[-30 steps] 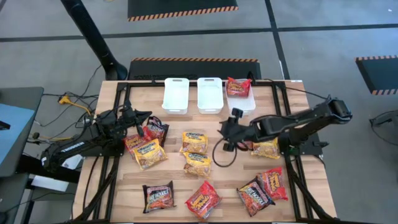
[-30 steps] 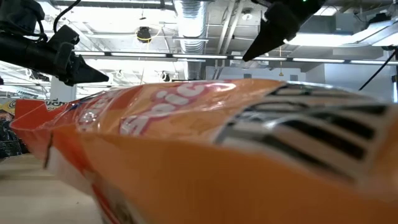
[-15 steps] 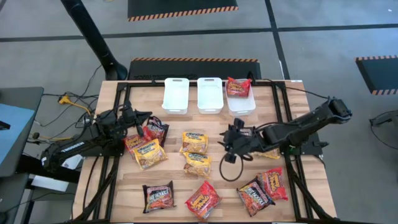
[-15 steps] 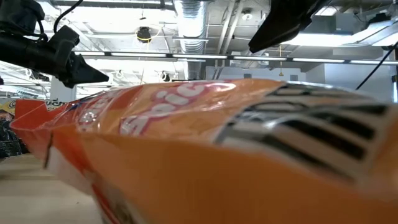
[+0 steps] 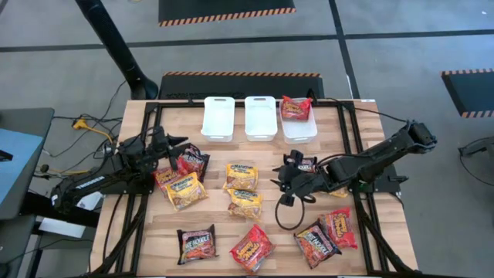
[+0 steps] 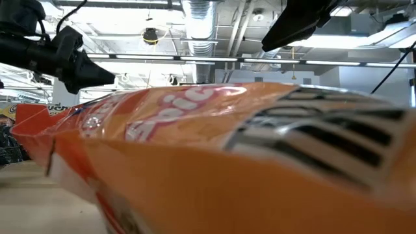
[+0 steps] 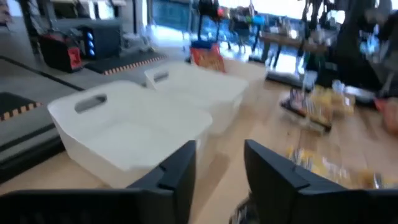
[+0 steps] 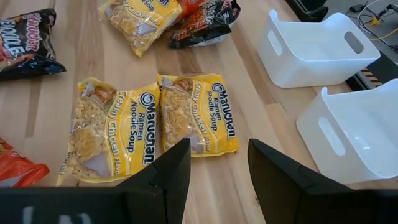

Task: Sort Maruchan noodles
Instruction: Put the yellow noodle pack into the left white bin

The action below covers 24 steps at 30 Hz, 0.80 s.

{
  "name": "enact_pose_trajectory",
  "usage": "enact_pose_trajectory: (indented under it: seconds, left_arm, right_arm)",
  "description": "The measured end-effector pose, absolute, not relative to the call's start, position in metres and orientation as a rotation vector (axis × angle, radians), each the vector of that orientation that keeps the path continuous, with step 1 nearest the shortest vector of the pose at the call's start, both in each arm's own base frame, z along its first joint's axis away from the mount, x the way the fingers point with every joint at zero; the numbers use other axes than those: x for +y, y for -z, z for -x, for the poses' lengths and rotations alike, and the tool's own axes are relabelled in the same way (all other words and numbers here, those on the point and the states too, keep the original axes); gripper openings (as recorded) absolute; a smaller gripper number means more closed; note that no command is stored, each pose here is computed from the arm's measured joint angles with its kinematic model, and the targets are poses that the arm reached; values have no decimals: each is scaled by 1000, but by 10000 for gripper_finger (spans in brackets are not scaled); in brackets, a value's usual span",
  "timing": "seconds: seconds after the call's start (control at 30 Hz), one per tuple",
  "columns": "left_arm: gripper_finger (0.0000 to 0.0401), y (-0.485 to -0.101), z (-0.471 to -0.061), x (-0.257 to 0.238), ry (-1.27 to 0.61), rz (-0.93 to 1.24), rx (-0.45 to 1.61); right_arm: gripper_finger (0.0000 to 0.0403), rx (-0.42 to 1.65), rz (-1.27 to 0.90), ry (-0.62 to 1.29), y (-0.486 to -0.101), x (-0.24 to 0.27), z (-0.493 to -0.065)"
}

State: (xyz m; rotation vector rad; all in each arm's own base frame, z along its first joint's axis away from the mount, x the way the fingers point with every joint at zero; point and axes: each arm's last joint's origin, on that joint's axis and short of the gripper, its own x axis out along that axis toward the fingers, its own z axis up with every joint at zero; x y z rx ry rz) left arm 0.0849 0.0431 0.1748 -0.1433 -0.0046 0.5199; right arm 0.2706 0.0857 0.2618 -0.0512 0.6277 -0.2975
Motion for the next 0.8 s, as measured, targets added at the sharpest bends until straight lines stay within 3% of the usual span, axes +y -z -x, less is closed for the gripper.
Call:
enact_pose_trajectory:
  seconds: [0.17, 0.47, 0.8]
  left_arm:
    - [168, -179, -85, 43, -524, 205, -62]
    - [171, -196, -83, 36, -311, 290, -79]
    - [171, -240, -58, 23, -307, 347, 41]
  right_arm:
    - [185, 629, 50, 302, -262, 84, -271]
    - [185, 629, 51, 302, -262, 84, -271]
    - [185, 629, 51, 302, -262, 84, -271]
